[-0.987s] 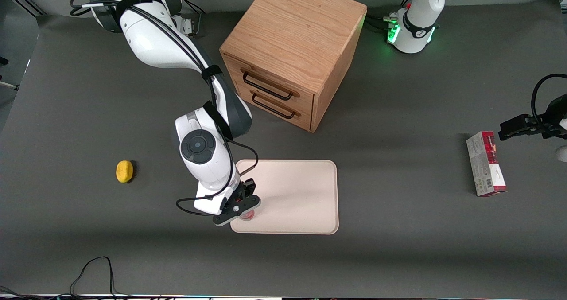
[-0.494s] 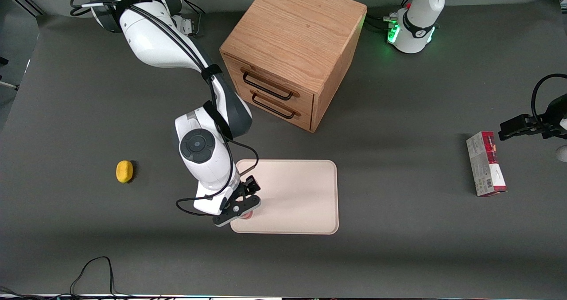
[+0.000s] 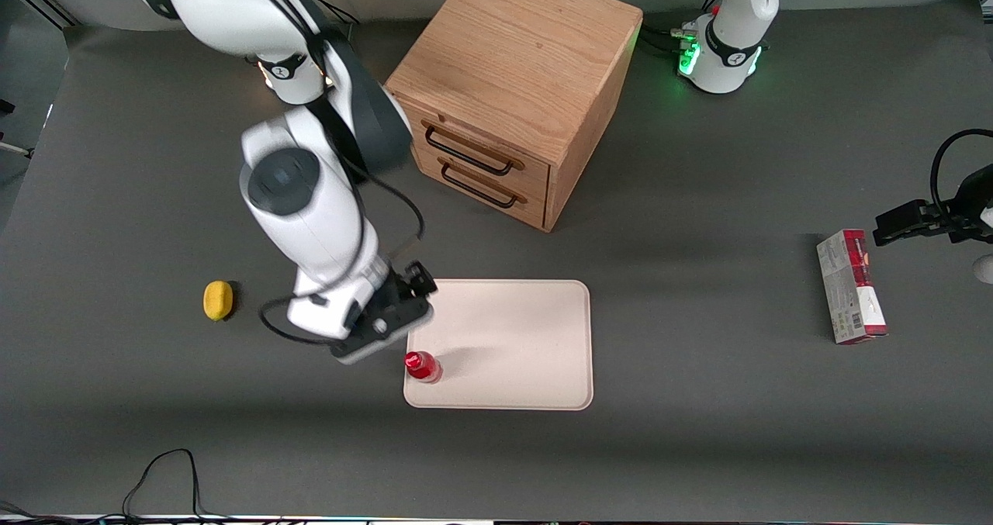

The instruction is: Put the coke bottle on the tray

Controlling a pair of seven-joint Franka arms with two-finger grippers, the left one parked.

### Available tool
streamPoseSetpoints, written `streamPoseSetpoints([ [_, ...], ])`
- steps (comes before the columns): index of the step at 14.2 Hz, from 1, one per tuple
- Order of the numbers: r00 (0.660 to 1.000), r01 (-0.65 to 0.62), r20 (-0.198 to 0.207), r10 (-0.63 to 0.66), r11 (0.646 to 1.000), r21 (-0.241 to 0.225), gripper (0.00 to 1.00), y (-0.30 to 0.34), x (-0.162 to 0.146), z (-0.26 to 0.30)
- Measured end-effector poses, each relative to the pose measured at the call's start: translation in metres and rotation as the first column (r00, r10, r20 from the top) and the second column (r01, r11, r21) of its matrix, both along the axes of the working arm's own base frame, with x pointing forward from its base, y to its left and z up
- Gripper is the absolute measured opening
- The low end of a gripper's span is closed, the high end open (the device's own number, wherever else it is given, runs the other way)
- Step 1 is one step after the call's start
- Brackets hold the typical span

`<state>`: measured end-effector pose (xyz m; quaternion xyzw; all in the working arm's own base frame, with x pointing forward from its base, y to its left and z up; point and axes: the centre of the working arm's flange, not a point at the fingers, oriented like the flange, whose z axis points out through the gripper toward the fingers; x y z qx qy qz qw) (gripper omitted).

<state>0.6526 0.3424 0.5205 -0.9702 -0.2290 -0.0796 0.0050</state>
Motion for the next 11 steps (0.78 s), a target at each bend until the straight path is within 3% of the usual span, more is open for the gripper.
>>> streamPoseSetpoints([
  [3, 0.999, 0.016, -0.043, -0.017, 1.000, -0.011, 1.00, -0.026, -0.026, 0.056],
  [6, 0.995, 0.079, -0.062, -0.081, 0.996, -0.031, 1.00, -0.070, -0.031, 0.078],
  [11, 0.955, 0.275, -0.116, -0.274, 0.961, -0.003, 1.00, -0.220, -0.037, 0.084],
])
